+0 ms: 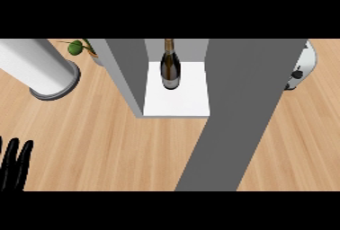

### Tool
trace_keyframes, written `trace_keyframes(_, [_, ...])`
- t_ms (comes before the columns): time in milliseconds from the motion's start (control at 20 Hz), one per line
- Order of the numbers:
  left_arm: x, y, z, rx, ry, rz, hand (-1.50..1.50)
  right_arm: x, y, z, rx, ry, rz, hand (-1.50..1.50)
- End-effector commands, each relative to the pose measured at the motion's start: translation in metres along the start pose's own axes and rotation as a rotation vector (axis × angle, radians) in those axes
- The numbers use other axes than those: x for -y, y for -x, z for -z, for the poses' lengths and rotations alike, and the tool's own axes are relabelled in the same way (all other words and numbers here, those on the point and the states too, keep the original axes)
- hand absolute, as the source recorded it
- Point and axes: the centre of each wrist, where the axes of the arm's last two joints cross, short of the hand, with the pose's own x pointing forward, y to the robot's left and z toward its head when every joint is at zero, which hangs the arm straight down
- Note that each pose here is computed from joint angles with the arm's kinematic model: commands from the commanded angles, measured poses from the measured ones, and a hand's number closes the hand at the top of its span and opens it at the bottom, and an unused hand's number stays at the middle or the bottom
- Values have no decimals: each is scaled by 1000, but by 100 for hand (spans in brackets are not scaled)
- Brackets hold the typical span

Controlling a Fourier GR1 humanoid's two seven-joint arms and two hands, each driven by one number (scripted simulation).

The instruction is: Pick up the wine, place it into the cabinet and close the cabinet

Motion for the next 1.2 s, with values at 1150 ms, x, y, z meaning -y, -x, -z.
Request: trace_keyframes(1150, [-38, -15, 33, -19, 52, -84, -150, -58, -25, 75, 156, 83, -167, 150])
